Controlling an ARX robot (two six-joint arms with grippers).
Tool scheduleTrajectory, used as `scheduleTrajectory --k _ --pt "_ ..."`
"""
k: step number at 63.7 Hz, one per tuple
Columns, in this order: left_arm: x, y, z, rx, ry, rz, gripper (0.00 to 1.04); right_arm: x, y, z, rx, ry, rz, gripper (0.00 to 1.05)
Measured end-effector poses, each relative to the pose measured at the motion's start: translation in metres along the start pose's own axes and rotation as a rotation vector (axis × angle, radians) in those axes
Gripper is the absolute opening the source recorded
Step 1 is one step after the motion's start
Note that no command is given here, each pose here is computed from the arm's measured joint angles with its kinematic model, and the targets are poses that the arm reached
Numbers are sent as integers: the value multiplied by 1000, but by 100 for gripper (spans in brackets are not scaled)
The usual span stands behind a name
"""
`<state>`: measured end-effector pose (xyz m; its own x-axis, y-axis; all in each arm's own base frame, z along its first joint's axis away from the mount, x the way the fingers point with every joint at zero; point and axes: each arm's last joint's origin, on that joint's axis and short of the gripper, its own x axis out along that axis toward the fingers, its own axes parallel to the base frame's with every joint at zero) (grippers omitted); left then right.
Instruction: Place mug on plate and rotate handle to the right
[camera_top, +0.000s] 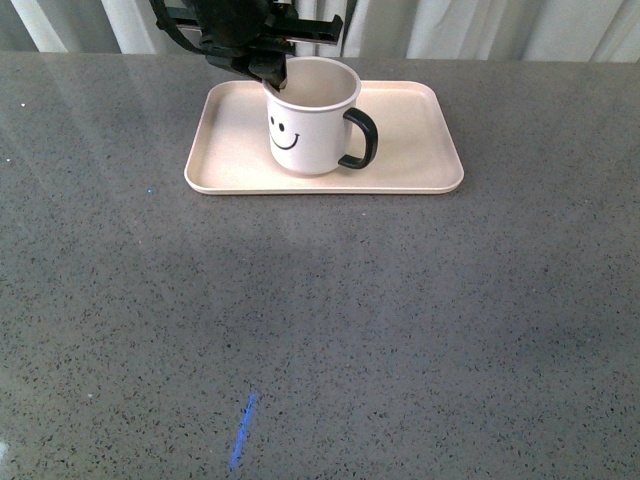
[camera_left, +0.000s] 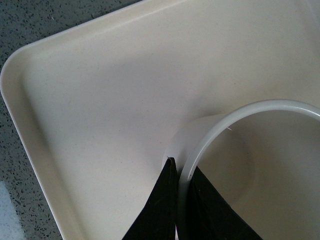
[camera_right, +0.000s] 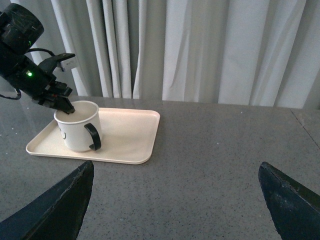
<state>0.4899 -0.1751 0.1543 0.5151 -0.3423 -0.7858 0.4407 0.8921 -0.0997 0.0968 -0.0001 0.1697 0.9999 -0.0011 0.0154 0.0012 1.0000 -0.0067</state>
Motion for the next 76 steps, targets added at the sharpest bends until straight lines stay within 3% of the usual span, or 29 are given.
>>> scheduleTrajectory --k 50,60,76 --pt "14 -3 -5 -15 15 -37 3 0 0 0 0 0 0 96" --pt "15 -4 -4 -13 1 -54 38 0 0 0 0 0 0 96" --pt "-2 -6 -4 -3 -56 -58 84 0 0 0 0 0 0 96"
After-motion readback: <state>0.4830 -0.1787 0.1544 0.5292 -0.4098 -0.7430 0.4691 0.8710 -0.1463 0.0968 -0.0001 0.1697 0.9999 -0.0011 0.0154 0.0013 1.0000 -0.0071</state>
